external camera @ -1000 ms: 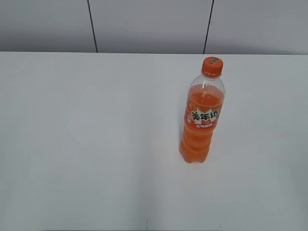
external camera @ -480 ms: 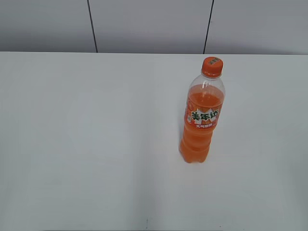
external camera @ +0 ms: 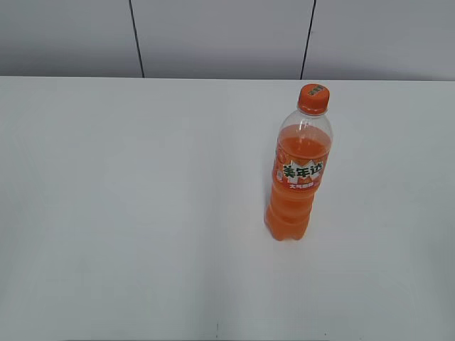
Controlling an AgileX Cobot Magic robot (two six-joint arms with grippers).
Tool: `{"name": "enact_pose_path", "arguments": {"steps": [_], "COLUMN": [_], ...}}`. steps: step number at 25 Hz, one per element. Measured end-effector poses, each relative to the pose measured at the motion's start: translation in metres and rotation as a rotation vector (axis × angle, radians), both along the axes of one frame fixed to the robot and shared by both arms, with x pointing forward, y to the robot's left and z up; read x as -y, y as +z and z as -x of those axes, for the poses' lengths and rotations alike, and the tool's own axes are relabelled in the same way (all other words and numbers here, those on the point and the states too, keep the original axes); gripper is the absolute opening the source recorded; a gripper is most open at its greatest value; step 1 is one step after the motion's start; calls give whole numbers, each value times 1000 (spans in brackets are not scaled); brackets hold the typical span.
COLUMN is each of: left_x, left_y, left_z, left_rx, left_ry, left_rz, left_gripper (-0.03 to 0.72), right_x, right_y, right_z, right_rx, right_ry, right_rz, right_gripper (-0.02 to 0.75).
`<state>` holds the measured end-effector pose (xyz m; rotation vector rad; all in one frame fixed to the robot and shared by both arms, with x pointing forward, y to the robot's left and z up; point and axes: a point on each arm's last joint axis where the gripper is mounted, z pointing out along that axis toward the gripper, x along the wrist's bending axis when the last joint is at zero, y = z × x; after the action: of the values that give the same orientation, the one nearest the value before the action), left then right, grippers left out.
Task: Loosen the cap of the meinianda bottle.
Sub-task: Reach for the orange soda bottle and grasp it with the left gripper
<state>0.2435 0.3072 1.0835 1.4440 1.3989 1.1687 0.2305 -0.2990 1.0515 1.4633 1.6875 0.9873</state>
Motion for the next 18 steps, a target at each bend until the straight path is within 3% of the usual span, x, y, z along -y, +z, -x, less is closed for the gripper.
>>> {"name": "enact_pose_path", "arguments": {"steps": [12,18], "left_x": [5,7], "left_y": [47,58], "left_z": [-70,-92], "left_rx": [352,473], "left_ry": [-50,-71], "left_rz": [-31,-48], "left_gripper": [462,440], "right_x": [0,0], "right_y": [0,0], "right_z": [0,0], "right_rx": [0,0], "right_ry": [0,0], "right_rz": [0,0], "right_gripper": [577,577]}}
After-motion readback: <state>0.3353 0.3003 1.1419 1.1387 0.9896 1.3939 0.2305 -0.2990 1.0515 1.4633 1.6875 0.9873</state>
